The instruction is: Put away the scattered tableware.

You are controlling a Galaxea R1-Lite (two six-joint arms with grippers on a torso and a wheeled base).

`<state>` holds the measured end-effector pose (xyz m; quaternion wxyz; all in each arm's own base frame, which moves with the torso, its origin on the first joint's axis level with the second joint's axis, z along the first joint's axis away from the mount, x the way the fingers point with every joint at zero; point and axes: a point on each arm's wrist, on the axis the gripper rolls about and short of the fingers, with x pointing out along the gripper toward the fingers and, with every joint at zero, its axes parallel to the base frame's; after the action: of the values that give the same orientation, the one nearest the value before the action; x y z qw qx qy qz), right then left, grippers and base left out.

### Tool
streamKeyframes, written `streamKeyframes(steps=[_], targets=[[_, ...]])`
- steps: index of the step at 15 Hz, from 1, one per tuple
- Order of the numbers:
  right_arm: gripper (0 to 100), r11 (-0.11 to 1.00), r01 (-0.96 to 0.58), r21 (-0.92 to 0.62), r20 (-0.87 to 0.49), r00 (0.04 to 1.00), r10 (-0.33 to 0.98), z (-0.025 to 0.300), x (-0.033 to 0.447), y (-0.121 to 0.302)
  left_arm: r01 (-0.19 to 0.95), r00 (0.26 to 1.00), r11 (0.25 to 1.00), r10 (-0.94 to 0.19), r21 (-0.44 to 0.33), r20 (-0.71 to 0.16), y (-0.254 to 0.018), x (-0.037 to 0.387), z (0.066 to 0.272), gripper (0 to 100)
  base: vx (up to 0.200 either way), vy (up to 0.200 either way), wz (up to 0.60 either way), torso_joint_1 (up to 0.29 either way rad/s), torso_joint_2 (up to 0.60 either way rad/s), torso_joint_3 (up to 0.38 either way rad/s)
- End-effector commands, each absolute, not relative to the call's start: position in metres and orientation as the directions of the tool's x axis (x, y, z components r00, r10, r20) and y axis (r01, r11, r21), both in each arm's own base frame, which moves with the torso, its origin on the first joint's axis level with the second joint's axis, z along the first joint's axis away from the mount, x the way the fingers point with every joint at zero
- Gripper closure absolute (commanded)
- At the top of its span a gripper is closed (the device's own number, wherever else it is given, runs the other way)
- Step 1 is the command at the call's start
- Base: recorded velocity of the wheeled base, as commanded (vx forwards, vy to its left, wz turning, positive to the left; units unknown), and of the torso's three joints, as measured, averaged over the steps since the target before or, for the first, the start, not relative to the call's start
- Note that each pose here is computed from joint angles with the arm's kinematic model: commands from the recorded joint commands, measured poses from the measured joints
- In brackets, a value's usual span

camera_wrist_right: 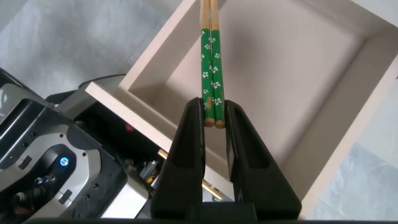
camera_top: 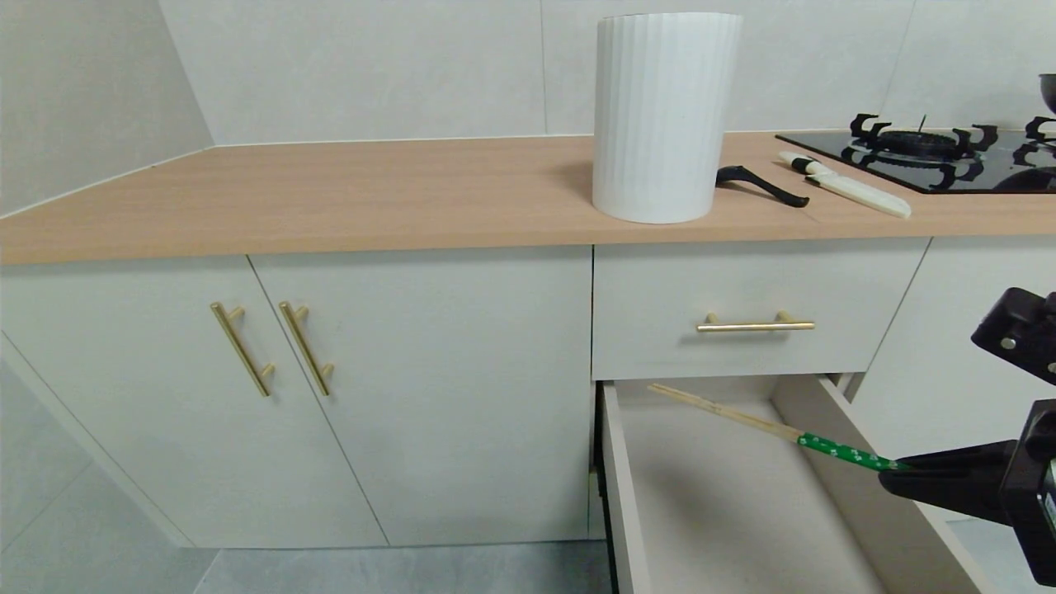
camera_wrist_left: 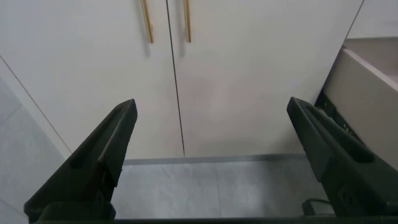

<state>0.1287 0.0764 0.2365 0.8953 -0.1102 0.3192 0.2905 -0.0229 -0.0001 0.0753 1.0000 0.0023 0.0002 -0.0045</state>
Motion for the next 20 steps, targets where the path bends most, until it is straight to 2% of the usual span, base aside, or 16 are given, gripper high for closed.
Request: streamKeyframes(steps=[1, 4, 7, 11, 16, 17, 20], targets=[[100, 0.809, -0.587, -0.014, -0.643, 0.625, 0.442, 0.235, 0.132, 0.078, 0.009, 1.0, 1.0, -0.009, 0.005, -0.002, 0.0, -0.023, 0.075, 0, 0.0, 0.0, 0.0, 0.0, 0.0, 0.0], [100, 0.834, -0.55, -0.051, -0.683, 0.628, 0.373, 0.227, 0.142, 0.082, 0.009, 1.0, 1.0, -0.009, 0.005, -0.002, 0.0, -0.023, 0.075, 0, 0.0, 0.0, 0.0, 0.0, 0.0, 0.0], [100, 0.85, -0.521, -0.074, -0.75, 0.592, 0.297, 0.211, 0.165, 0.094, 0.009, 1.0, 1.0, -0.009, 0.005, 0.0, 0.0, -0.023, 0.076, 0, 0.0, 0.0, 0.0, 0.0, 0.0, 0.0], [100, 0.917, -0.398, 0.029, -0.82, 0.515, 0.249, 0.172, 0.215, 0.126, 0.009, 1.0, 1.0, -0.009, 0.005, -0.002, 0.0, -0.023, 0.075, 0, 0.0, 0.0, 0.0, 0.0, 0.0, 0.0], [100, 0.967, -0.245, 0.067, -0.833, 0.52, 0.19, 0.133, 0.25, 0.164, 0.011, 1.0, 1.0, -0.011, 0.005, -0.002, 0.0, -0.023, 0.075, 0, 0.0, 0.0, 0.0, 0.0, 0.0, 0.0], [100, 0.977, -0.203, 0.064, -0.841, 0.515, 0.163, 0.106, 0.263, 0.177, 0.009, 1.0, 1.0, -0.009, 0.005, -0.002, 0.0, -0.023, 0.075, 0, 0.0, 0.0, 0.0, 0.0, 0.0, 0.0], [100, 0.993, -0.115, 0.031, -0.82, 0.565, 0.092, 0.071, 0.284, 0.189, 0.009, 1.0, 1.0, -0.009, 0.005, -0.002, 0.0, -0.023, 0.075, 0, 0.0, 0.0, 0.0, 0.0, 0.0, 0.0]])
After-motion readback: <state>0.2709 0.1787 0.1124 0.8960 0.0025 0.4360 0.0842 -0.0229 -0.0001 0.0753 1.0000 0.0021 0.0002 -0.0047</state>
